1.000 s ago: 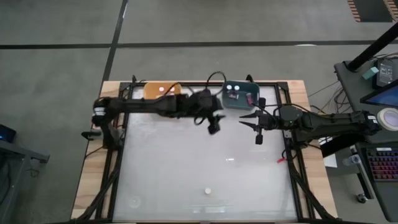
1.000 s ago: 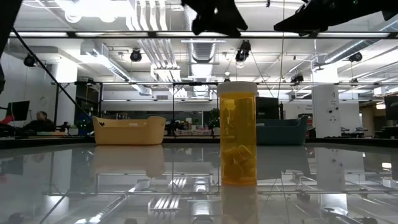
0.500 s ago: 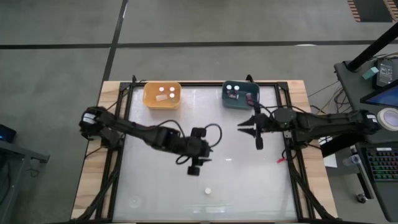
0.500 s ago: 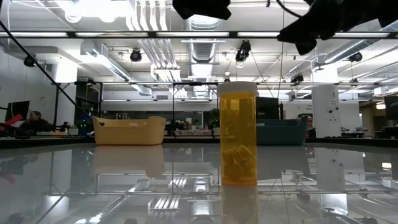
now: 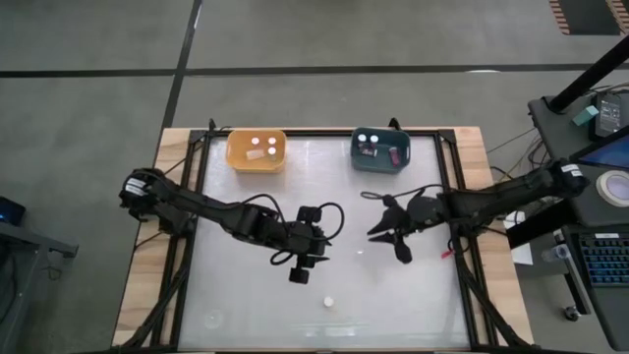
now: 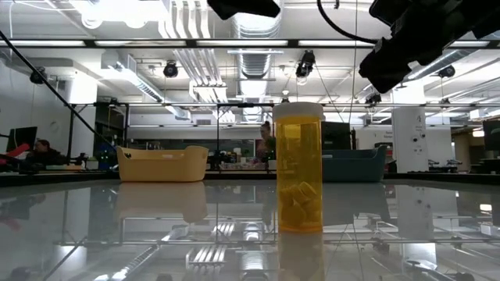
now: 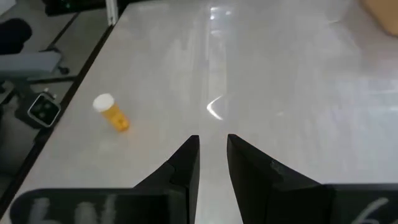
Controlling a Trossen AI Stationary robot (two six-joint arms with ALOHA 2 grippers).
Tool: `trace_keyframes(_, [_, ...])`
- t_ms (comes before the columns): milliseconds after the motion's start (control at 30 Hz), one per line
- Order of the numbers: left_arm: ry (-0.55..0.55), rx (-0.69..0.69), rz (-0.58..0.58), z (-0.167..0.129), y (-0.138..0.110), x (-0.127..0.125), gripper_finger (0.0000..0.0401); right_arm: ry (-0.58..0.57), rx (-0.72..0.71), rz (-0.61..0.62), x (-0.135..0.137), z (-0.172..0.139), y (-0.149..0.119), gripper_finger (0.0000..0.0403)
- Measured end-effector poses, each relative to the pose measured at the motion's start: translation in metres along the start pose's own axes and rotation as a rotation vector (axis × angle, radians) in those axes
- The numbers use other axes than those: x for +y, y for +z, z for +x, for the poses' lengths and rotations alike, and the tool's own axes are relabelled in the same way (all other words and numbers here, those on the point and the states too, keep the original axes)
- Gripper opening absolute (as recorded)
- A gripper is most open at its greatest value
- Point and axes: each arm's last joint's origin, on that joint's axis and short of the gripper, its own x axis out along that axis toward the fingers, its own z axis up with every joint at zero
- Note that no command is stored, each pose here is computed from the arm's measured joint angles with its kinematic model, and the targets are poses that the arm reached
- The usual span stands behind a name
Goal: Pick and place medicine bottles into bin by pill shape (circle, oval)
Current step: Put the orange tablet bottle into the yellow bin
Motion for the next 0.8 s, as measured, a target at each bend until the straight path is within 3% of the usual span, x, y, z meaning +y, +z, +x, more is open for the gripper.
trace_keyframes(367, [-0.04,-0.02,-0.081,0.002,-0.018,-0.018,0.0147,0.032,0.078,-0.004,0.034,0.023,-0.001,0.0073])
trace_keyframes(800, [-0.144,-0.031,-0.175,-0.007,-0.044,-0.093,0.0147,0.05,0.096,-0.041,0.086,0.057,0.012,0.0073])
